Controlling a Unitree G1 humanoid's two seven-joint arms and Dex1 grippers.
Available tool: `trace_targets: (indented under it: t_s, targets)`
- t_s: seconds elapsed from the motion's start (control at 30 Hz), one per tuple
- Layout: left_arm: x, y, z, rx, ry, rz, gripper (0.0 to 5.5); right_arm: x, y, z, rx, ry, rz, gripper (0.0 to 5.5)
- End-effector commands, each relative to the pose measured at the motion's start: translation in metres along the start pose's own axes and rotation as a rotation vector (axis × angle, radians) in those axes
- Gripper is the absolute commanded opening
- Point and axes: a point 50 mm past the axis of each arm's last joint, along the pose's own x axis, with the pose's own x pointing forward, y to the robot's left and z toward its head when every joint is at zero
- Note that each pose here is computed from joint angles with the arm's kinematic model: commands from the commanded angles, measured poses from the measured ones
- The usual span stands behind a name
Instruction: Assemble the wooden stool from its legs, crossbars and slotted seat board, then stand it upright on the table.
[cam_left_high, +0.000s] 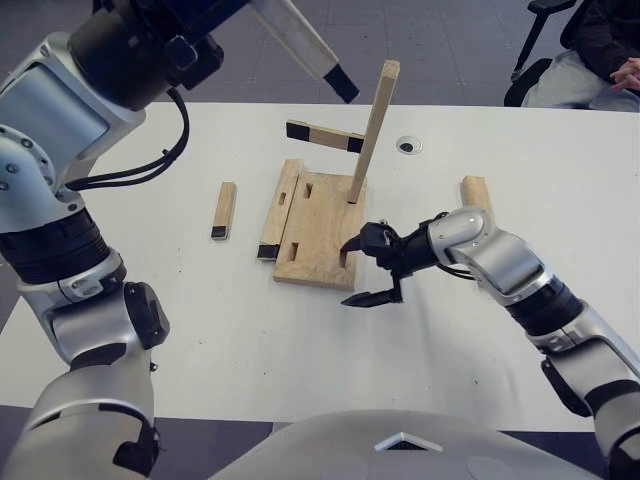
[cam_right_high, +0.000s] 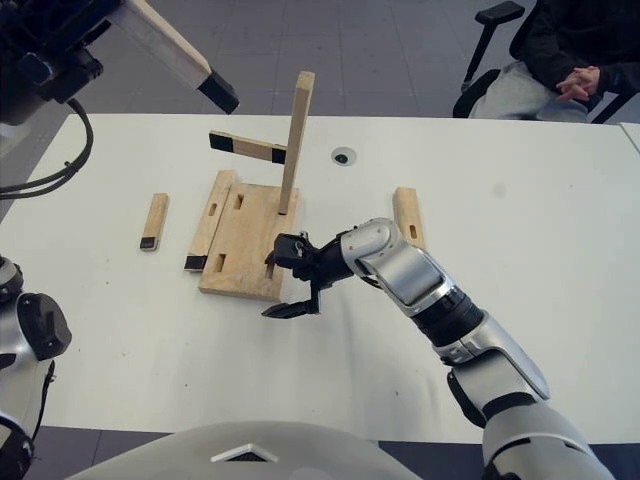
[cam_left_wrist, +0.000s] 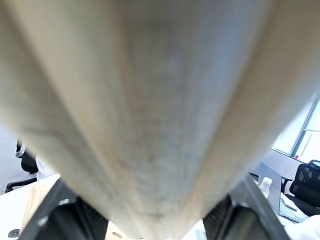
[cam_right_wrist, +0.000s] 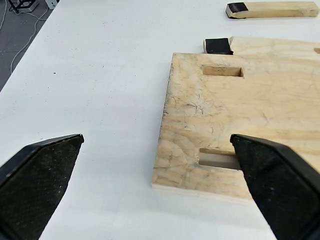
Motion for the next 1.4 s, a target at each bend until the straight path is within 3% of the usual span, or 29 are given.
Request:
trace_targets:
  t_s: [0.03, 0.37, 0.63, 0.83, 1.2, 1.4]
  targets:
    - [0.007, -0.005, 0.002, 0.024, -0.002, -0.018, 2.04, 0.009, -0.006, -0.002, -0.019, 0.029, -0.002, 5.5]
    - [0.008, -0.006, 0.005, 0.037, -0.012, 0.009, 2.04, -0.001, -0.002, -0.022, -0.105, 0.201, 0.092, 5.5]
    - [0.003, -0.007, 0.004, 0.052, -0.026, 0.047, 2.04, -0.04, -0.019, -0.038, -0.132, 0.329, 0.042, 5.5]
    - [-0.012, -0.006, 0.002, 0.085, 0.001, 0.113, 2.04, -0.084, 0.001, -0.058, -0.096, 0.406, 0.075, 5.5]
    - [-0.03, 0.005, -0.024, 0.109, 0.117, 0.193, 2.04, -0.108, 0.029, -0.06, -0.054, 0.428, 0.119, 5.5]
    - [-0.035, 0.008, -0.039, 0.133, 0.141, 0.156, 2.04, -0.125, 0.01, -0.048, -0.069, 0.416, 0.023, 5.5]
